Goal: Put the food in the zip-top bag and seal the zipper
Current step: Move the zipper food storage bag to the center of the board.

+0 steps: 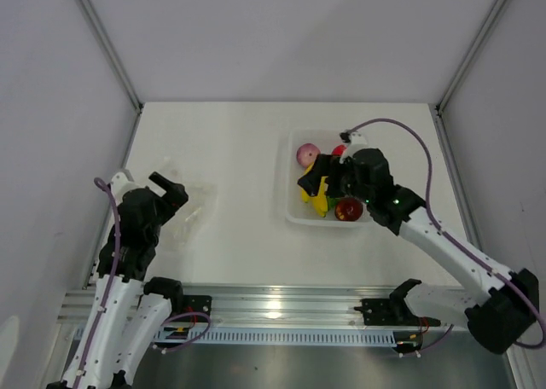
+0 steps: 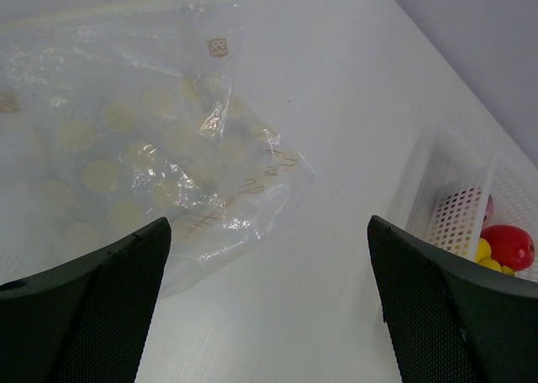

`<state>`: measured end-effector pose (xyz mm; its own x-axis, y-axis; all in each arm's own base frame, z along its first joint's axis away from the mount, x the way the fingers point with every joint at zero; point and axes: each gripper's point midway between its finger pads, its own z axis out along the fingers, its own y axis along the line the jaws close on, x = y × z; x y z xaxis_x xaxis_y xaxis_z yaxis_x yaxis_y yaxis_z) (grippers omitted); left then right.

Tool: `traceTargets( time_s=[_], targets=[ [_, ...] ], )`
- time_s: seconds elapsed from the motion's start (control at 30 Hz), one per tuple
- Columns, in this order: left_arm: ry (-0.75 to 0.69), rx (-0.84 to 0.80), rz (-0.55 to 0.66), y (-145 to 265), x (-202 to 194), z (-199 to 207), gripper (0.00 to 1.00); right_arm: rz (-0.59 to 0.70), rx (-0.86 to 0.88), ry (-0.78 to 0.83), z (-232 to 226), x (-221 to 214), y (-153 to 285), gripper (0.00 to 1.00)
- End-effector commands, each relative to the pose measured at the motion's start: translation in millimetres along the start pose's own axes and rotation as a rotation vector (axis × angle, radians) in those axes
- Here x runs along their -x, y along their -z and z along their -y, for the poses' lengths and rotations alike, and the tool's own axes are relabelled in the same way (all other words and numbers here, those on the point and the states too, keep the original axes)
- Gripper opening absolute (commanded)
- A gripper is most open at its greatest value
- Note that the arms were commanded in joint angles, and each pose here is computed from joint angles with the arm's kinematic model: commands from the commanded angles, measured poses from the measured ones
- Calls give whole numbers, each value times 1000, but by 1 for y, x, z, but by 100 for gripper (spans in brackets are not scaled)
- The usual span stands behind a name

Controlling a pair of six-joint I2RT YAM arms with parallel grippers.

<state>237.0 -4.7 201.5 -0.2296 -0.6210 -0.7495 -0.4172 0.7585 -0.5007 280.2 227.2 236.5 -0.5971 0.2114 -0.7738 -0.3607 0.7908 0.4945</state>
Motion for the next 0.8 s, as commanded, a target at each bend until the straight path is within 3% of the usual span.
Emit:
traceTargets(
  time_s=[0.0, 0.27, 0.57, 0.77],
  targets=[
    [38, 34, 35, 20, 21, -1, 100, -56, 126, 37, -64, -6, -27, 99],
    [99, 117, 143, 51, 53, -17, 99, -208, 226, -17, -140, -47, -113, 99],
    [102, 98, 86, 53, 40, -17, 99, -380, 264, -57, -162, -130, -193, 99],
    [95, 78, 78, 55, 37, -16, 99, -362, 409, -128, -193, -131, -217, 98]
  ],
)
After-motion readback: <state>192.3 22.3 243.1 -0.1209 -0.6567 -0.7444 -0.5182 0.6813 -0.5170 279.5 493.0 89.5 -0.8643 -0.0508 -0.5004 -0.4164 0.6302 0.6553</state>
